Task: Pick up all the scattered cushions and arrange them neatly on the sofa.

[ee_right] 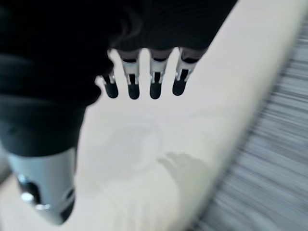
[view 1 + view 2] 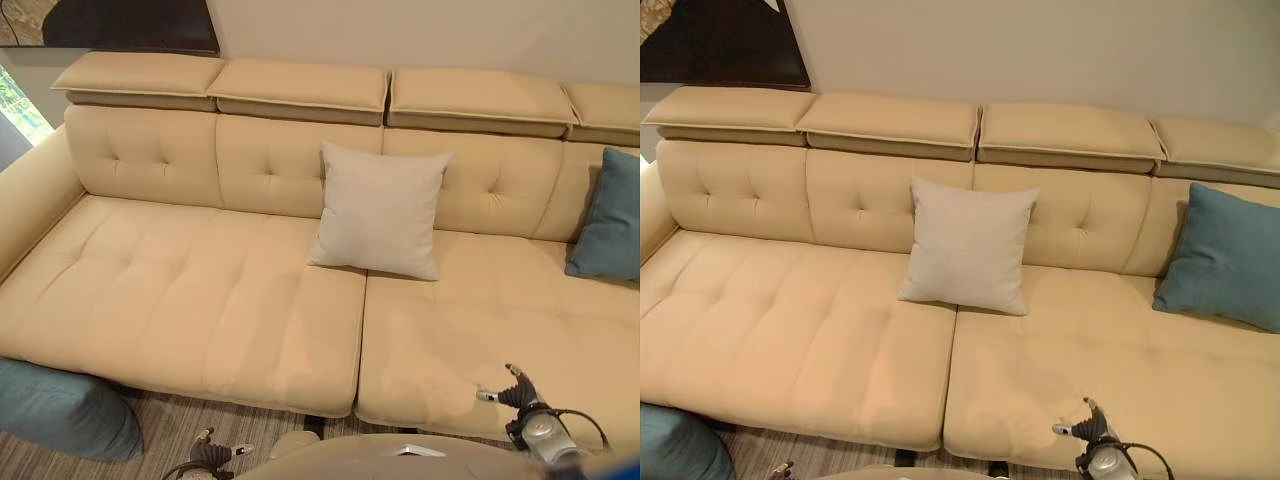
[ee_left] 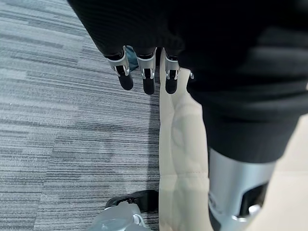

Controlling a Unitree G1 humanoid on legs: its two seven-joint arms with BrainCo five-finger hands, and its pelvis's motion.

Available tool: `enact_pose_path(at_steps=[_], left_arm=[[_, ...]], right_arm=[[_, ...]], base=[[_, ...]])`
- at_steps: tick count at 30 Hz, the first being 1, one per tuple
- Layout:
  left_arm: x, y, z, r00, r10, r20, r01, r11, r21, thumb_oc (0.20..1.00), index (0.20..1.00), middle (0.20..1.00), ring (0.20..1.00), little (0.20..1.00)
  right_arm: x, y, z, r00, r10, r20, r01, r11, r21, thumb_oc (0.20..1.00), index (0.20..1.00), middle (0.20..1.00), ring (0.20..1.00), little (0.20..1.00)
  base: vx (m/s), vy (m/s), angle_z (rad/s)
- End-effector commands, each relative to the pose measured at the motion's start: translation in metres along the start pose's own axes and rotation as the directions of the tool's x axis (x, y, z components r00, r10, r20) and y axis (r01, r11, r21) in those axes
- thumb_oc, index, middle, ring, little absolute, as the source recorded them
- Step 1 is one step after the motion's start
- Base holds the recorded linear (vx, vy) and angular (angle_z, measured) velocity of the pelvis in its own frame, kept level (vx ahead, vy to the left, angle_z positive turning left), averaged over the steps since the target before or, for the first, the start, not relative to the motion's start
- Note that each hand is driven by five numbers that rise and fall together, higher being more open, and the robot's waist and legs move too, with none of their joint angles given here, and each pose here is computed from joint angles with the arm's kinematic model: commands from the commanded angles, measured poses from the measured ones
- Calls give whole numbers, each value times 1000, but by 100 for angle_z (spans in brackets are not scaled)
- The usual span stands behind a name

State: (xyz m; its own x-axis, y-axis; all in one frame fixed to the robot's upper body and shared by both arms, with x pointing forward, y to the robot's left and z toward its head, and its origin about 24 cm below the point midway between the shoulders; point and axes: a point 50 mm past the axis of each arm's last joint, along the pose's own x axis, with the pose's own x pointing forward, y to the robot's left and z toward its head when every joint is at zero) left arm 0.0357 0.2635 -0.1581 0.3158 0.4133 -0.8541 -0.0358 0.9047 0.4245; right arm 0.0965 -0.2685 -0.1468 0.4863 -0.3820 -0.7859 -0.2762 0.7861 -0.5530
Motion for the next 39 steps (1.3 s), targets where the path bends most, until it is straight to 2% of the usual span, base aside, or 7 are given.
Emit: enact_pose_path(at_steps=[1,4,12,14,21,30,39], left_arm=[[8,8,38,994,19,111,-19,1000,0,1000,1000,1000,1000,1000],[10,8,68,977,14,211,-24,999,47,1000,1000,1000,1000,1000],[9,-7,98,960,-1,280,5,1000,-12,1000,1000,1000,1000,1000],[8,-9,100,960,10,279,3,999,-45,1000,1000,1000,1000,1000],[8,-13,91,964,-31,263,24,999,32,1000,1000,1000,1000,1000],[13,12,77,978,35,206,-45,998,45,1000,1000,1000,1000,1000],[11,-4,86,973,-17,229,-2,997,82,1000,1000,1000,1000,1000]], right_arm=[[9,-20,45,988,-55,145,57,998,-13,1000,1000,1000,1000,1000],[9,-16,49,989,-52,139,47,998,42,1000,1000,1000,1000,1000],[12,-29,60,980,-105,169,94,993,77,1000,1000,1000,1000,1000],[12,-30,58,983,-108,151,97,993,73,1000,1000,1000,1000,1000],[8,-10,30,998,-39,47,36,997,68,1000,1000,1000,1000,1000],[9,-3,56,992,-12,127,9,1000,29,1000,1000,1000,1000,1000],[9,-3,47,995,-12,95,8,999,51,1000,1000,1000,1000,1000]], base=[[-176,-9,-3],[-163,-58,17],[-173,-227,155],[-259,-108,119],[-100,15,103],[13,158,50],[157,-129,115]])
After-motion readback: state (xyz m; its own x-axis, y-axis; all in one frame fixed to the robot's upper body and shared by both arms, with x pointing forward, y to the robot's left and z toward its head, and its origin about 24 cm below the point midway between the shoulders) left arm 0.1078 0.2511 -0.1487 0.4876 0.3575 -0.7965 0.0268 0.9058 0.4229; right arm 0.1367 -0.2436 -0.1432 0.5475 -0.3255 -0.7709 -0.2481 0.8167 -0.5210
